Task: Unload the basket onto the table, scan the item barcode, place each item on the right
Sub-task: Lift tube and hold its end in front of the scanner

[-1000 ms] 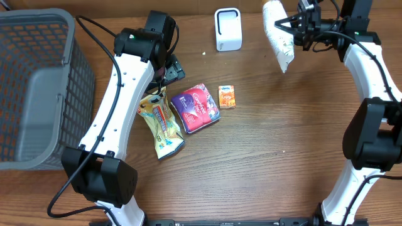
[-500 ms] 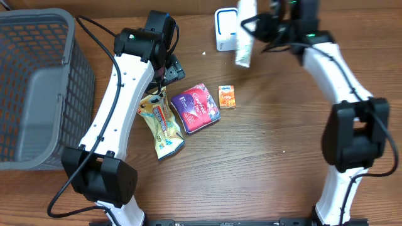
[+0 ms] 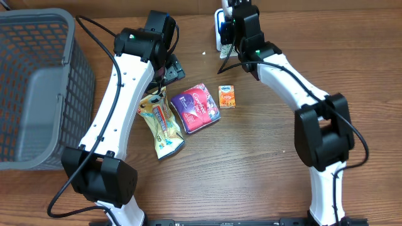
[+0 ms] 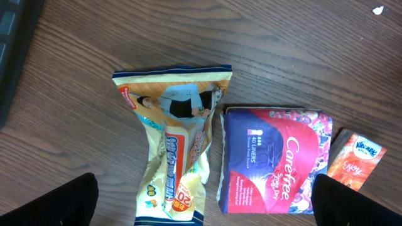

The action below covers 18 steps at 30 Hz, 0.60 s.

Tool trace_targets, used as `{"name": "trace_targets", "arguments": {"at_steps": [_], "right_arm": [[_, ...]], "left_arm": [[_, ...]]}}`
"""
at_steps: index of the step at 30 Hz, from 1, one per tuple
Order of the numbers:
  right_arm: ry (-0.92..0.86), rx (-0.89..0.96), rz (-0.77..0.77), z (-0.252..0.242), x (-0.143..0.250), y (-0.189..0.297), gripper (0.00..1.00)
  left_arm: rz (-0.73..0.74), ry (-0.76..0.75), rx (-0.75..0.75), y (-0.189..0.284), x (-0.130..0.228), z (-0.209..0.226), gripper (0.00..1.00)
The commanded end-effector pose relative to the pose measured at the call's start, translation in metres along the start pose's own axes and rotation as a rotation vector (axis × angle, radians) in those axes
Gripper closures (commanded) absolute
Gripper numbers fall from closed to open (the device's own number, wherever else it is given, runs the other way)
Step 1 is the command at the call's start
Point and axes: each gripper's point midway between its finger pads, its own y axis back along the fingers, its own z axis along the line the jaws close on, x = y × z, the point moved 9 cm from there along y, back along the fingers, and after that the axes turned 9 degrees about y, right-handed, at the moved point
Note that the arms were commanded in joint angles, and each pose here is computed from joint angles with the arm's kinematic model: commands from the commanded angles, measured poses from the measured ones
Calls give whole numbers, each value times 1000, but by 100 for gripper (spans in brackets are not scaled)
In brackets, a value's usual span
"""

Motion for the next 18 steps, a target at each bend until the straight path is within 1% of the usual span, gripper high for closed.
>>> {"name": "trace_targets", "arguments": {"at_steps": [1, 8, 18], "right_arm": [[4, 37, -37, -4, -5, -6, 96], [5, 3, -25, 0, -2, -7, 96], [9, 1, 1, 0, 3, -8, 96]], "left_arm": [[10, 6, -6, -4, 1, -2, 1], [10, 6, -6, -4, 1, -2, 0], [10, 6, -6, -4, 1, -2, 0]]}}
